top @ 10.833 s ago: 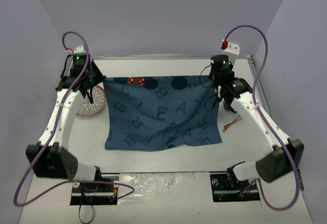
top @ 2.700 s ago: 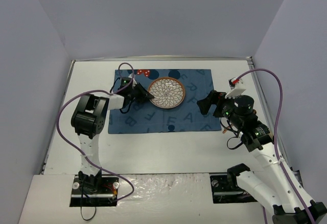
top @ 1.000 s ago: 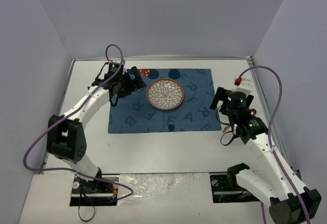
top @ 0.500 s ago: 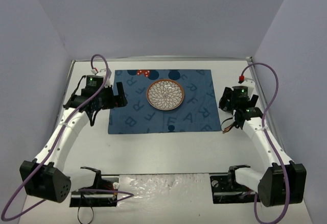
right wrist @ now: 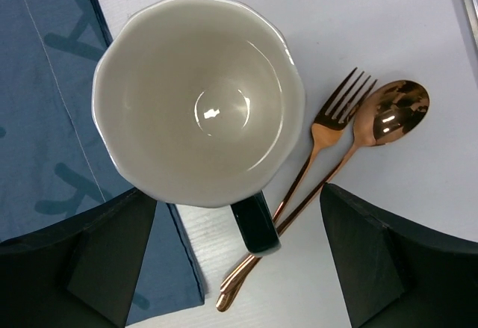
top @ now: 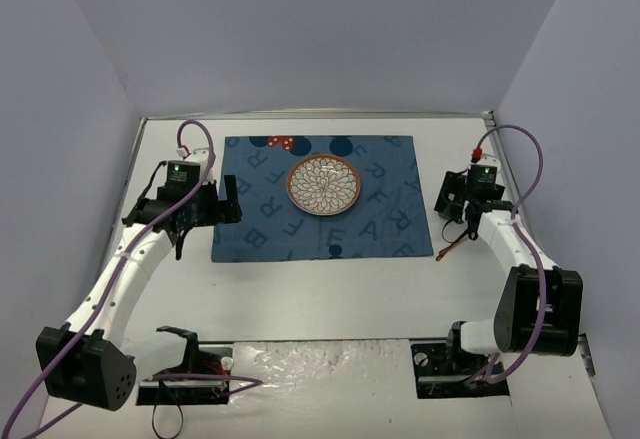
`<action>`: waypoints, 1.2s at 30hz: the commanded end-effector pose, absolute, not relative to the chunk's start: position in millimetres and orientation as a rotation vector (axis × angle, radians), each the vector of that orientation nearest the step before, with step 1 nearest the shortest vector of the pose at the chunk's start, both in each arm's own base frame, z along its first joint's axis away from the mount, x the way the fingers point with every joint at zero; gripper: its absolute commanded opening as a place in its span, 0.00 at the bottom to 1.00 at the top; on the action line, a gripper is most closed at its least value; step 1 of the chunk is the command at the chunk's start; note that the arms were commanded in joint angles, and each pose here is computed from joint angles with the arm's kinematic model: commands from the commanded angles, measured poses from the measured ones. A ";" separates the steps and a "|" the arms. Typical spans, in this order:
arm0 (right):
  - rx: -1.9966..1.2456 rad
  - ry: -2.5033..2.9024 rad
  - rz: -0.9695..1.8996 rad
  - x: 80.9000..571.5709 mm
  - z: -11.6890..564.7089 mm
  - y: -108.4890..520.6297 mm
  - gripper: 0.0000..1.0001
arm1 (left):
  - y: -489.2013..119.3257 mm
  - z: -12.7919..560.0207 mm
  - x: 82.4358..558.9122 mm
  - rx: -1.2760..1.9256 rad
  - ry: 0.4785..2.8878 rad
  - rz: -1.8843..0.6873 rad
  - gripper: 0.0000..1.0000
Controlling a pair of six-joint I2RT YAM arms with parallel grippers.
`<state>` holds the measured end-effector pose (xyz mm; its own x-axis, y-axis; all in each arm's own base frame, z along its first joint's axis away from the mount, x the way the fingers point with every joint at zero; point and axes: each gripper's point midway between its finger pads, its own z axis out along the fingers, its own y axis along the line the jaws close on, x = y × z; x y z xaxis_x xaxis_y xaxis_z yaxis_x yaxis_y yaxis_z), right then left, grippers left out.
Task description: Set the dinner table for one person
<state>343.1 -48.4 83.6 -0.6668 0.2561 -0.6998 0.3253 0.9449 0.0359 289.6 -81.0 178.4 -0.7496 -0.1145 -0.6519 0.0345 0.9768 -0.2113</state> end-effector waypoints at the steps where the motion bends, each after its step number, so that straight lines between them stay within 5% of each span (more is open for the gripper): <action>1: 0.349 2.258 -0.092 367.3 98.7 -48.2 0.81 | -77.0 199.1 298.4 -0.052 2.317 -0.256 0.97; 11: 0.352 2.267 -0.098 370.6 87.8 -49.3 0.46 | -74.7 197.2 298.1 -0.059 2.320 -0.241 0.97; 21: 0.363 2.222 -0.141 371.3 99.7 -55.6 0.01 | -75.4 194.3 298.0 -0.060 2.327 -0.246 0.97; 36: -0.037 1.970 -0.022 435.1 200.3 -3.0 0.00 | -69.8 193.8 300.5 -0.091 2.323 -0.245 0.97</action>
